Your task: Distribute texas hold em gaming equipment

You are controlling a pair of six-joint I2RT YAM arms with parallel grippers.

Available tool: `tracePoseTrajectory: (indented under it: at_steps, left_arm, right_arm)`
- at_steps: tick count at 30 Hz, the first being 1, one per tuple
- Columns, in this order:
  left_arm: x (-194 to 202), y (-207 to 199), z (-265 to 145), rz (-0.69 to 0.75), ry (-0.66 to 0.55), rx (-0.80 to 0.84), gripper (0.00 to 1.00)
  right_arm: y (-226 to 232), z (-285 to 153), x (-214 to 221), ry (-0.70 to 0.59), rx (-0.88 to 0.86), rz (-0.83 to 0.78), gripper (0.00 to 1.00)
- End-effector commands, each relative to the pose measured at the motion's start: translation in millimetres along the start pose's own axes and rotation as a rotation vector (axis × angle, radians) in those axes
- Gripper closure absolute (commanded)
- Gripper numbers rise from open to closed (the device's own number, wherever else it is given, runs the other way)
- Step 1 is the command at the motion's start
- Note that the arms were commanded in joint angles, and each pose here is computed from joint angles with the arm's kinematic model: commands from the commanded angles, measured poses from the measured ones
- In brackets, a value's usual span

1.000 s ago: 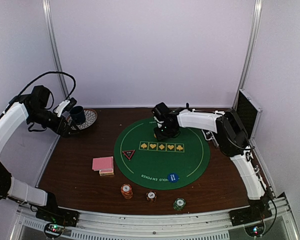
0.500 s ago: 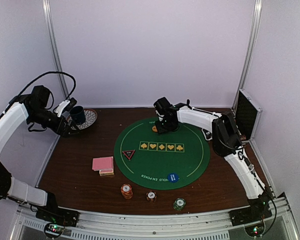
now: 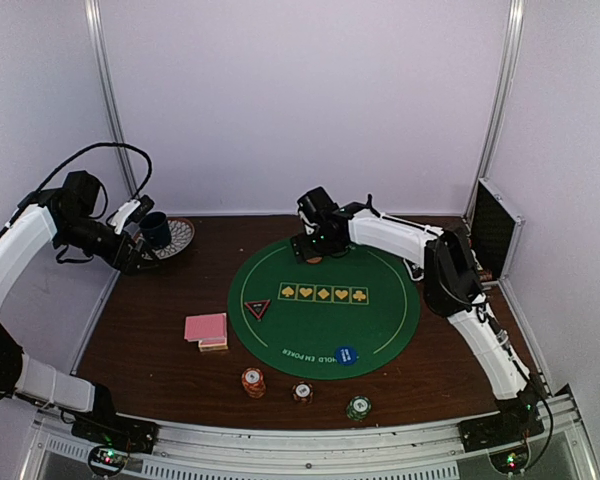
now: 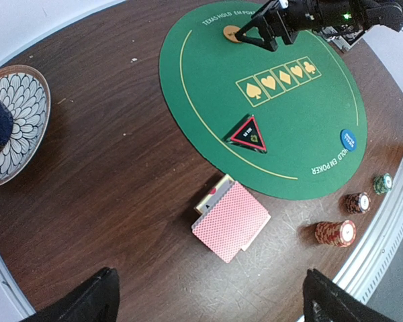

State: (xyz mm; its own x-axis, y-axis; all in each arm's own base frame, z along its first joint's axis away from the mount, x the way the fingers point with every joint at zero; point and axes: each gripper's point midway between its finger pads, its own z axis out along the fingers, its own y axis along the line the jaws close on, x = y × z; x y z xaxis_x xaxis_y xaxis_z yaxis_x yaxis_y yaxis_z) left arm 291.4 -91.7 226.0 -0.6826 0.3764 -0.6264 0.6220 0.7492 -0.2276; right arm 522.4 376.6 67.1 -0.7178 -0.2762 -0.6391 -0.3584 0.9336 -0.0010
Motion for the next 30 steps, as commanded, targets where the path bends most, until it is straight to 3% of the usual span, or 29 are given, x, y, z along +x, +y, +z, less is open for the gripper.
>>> tracePoseTrajectory:
  at_steps: [1,10,19,30]
  left_arm:
    - [-5.3,-4.1,-2.8,0.032,-0.015,0.01,0.02]
    - [-10.1,1.7,-1.6,0.037,-0.01,-0.002,0.02]
    - [-16.1,-0.2,-6.1,0.049,-0.029,-0.001,0.02]
    - [-13.7,-4.6,-11.3,0.062,-0.03,-0.007,0.02]
  right_arm:
    - [1.1,16.4,2.2,0.0,0.024,0.005,0.14]
    - [-14.4,30.4,-3.2,-0.011,0.069,0.01,0.16]
    - [-32.2,29.8,13.2,0.06,0.136,-0.007,0.19]
    - [-71.0,26.0,18.1,0.079,0.228,0.097,0.38]
